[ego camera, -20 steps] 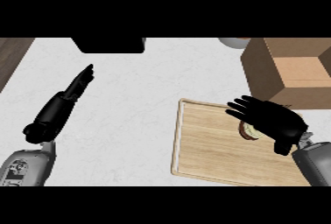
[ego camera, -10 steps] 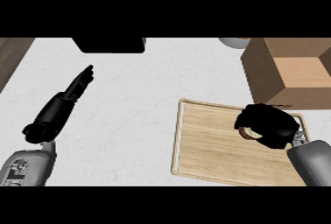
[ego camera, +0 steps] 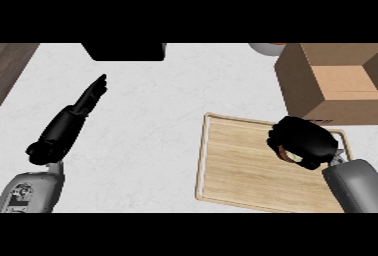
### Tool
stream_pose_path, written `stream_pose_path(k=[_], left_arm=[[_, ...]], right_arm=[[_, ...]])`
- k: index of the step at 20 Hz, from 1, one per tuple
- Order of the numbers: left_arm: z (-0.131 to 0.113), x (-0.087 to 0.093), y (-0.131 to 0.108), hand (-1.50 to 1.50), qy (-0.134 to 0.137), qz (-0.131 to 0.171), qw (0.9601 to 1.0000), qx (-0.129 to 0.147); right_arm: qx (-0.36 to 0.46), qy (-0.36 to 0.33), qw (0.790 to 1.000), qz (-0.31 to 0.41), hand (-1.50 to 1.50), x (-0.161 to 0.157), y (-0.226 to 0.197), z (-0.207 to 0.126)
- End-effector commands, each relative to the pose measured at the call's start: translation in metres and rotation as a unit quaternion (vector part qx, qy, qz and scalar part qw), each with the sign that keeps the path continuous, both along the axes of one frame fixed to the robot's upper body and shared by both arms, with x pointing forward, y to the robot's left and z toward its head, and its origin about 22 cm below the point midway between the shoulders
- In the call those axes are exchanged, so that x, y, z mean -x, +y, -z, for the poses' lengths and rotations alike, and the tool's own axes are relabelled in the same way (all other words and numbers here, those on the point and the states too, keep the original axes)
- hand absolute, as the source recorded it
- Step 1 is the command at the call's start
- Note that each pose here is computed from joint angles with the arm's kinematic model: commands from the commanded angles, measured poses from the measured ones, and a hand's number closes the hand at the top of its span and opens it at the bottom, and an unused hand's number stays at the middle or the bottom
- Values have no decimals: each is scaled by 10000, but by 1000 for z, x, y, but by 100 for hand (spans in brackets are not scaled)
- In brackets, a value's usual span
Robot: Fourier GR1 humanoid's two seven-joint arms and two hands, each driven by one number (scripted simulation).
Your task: Pick the cupcake from the tray and place it in the cardboard box
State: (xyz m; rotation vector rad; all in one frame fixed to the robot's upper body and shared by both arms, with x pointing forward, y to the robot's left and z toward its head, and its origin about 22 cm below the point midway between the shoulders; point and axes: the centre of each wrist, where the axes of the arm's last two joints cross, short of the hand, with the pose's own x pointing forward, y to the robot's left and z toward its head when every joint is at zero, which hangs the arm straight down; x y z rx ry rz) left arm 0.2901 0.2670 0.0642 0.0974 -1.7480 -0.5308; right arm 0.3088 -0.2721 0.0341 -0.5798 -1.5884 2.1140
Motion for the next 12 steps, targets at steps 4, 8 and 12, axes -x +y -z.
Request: stream_pose_path(k=[4, 8, 12], left_arm=[[3, 8, 13, 0, -28, -200, 9998, -37], [1, 7, 5, 0, 20, -134, 9999, -26], [16, 7, 15, 0, 25, -141, 9999, 57]], right_arm=[[-836, 696, 9855, -1302, 150, 53, -12, 13], [-1456, 821, 9681, -1865, 150, 69, -44, 6], [-1801, 213, 9587, -2189, 150, 76, -53, -36]])
